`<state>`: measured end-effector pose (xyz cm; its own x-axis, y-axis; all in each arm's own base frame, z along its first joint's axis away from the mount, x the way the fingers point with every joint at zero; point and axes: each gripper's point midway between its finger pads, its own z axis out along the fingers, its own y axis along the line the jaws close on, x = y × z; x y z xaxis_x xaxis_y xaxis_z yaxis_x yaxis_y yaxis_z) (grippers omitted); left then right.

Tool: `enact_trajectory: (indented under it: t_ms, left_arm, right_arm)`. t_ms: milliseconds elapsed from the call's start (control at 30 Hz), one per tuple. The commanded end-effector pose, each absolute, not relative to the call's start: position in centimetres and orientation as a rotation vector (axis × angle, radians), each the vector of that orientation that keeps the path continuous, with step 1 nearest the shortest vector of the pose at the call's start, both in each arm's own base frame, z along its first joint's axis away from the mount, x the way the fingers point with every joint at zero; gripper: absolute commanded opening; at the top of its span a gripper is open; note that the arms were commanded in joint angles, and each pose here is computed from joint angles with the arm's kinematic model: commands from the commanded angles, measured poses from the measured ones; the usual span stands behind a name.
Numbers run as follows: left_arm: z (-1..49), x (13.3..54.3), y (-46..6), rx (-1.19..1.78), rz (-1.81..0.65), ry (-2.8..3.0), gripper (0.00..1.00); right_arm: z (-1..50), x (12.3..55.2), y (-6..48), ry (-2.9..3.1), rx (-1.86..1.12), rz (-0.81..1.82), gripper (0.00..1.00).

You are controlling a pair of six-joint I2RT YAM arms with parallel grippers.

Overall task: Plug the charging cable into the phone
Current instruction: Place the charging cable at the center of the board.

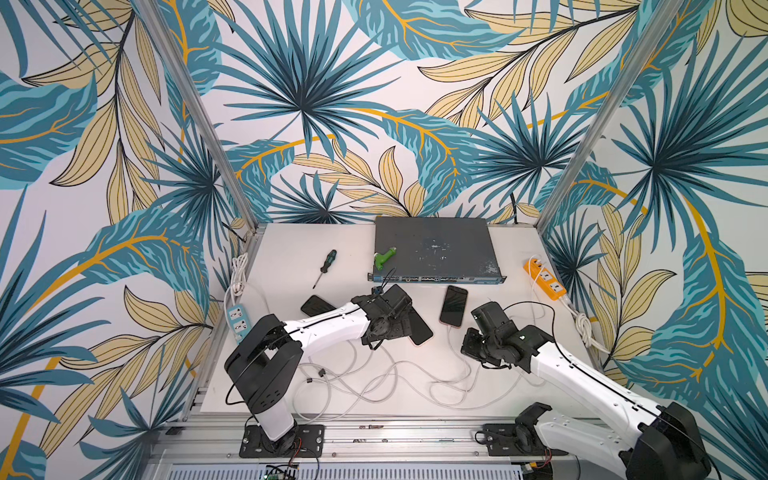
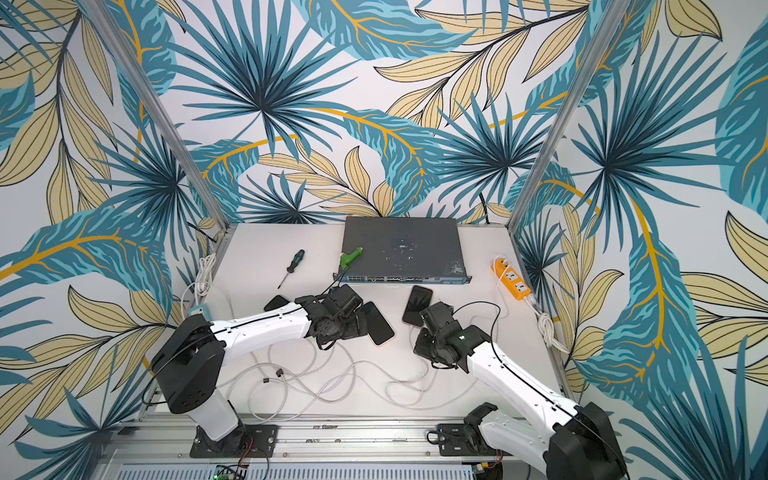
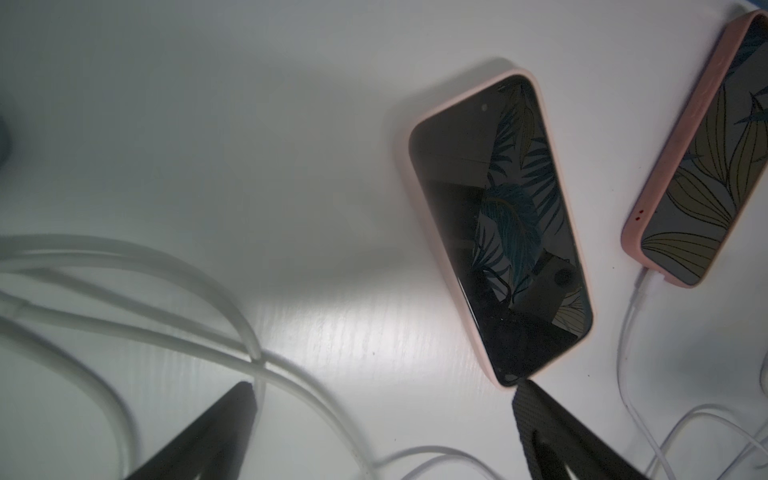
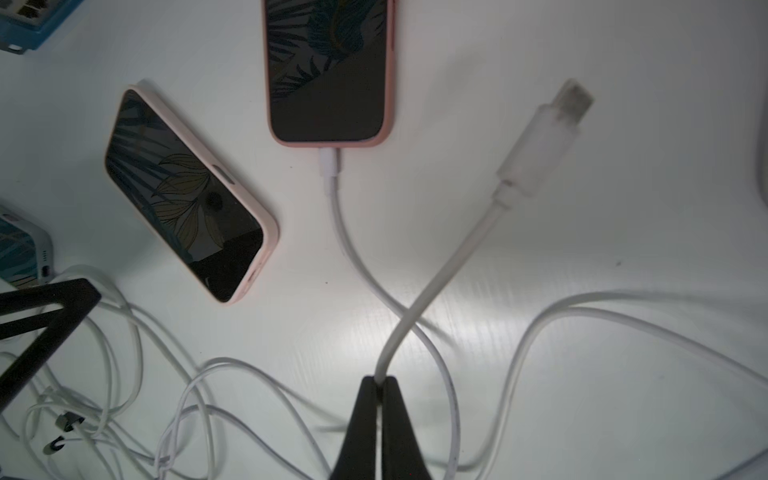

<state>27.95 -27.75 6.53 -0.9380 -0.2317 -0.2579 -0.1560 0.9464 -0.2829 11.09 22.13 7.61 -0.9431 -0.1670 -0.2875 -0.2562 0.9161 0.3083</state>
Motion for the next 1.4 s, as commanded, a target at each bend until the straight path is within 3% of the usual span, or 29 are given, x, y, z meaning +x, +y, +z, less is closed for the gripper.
enact_trajectory:
  t_ms: [0,267,1067,1200,1267,1367]
  left_arm:
    - [8.4,29.6,-30.7,-0.32,-0.416,2.774,1.0]
    - [5.2,30.4,-32.3,-0.442,-0.087,2.879,1.0]
    - [0.9,31.7,-34.0,-0.605,0.009,2.889,1.0]
    - [0.2,31.6,-33.6,-0.588,0.05,2.894,0.92]
    - [0.0,31.4,-33.4,-0.575,0.064,2.899,0.84]
    - [0.8,31.4,-32.5,-0.556,0.084,2.872,0.71]
  right_arm:
    - [6.3,11.3,20.5,2.829,-0.253,0.42,0.0]
    - [6.8,11.3,21.0,2.808,-0.266,0.49,0.0]
    - [6.4,10.0,21.7,2.846,-0.324,0.583,0.01]
    - [6.6,10.0,21.6,2.839,-0.319,0.583,0.09]
    - [6.6,10.0,21.4,2.839,-0.315,0.573,0.25]
    - [6.7,10.2,21.4,2.834,-0.322,0.56,0.41]
